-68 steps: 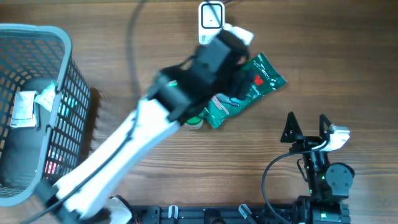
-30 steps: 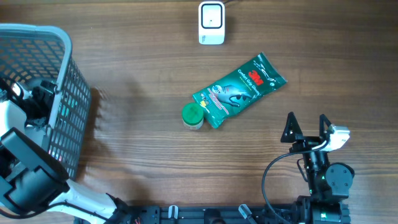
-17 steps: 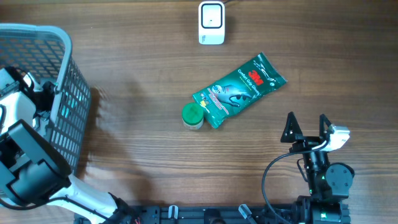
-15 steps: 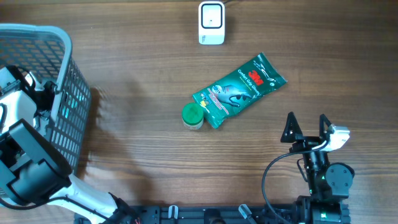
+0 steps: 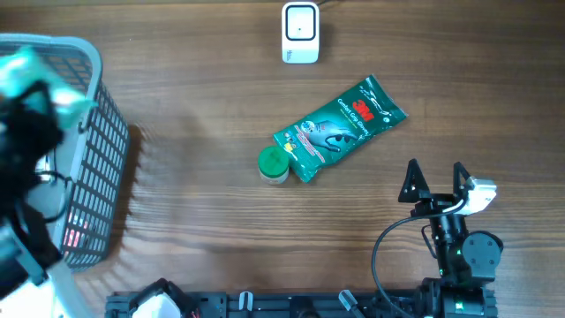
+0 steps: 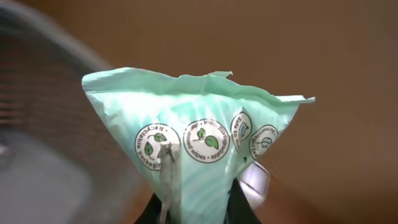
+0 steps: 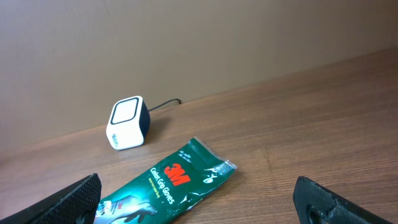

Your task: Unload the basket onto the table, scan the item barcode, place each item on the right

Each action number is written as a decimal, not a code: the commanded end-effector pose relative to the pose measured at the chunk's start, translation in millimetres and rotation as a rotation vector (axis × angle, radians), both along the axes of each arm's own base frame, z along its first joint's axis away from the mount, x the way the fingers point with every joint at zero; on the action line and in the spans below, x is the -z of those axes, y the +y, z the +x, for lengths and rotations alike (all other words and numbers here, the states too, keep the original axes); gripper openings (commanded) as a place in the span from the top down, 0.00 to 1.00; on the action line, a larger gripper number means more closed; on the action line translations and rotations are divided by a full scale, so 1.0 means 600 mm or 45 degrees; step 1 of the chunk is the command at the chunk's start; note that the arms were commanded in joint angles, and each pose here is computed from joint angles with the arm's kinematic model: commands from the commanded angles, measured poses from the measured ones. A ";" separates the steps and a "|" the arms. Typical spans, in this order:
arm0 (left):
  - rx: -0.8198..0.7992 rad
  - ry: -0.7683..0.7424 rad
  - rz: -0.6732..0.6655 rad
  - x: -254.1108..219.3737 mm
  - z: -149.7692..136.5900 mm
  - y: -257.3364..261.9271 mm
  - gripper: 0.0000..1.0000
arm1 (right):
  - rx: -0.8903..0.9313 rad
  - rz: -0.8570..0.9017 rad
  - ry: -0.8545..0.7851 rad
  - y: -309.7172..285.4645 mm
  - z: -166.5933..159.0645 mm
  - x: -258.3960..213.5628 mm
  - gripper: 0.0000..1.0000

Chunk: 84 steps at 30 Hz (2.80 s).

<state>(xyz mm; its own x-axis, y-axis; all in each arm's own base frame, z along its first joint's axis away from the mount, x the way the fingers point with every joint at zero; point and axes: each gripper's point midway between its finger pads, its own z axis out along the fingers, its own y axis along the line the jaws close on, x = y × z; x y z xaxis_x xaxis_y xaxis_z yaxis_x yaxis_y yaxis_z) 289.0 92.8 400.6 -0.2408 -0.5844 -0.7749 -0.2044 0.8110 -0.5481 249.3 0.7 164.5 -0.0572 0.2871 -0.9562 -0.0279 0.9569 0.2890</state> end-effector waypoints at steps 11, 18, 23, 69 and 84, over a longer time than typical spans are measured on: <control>0.517 0.839 0.309 0.394 0.128 -0.307 0.96 | 0.003 0.004 -0.008 0.000 0.000 -0.002 0.00; 0.638 1.184 0.469 0.644 0.154 -0.370 0.96 | 0.003 0.004 -0.008 0.000 0.000 -0.002 0.00; 0.743 1.252 0.468 0.683 0.127 -0.410 0.96 | 0.003 0.004 -0.008 0.000 0.000 -0.002 0.00; -1.161 1.698 -0.915 0.622 -0.146 0.217 0.43 | 0.003 0.004 -0.008 0.000 0.000 -0.002 0.00; -0.932 0.980 -0.825 0.289 -0.050 0.229 0.96 | 0.003 0.004 -0.008 0.000 0.000 -0.002 0.00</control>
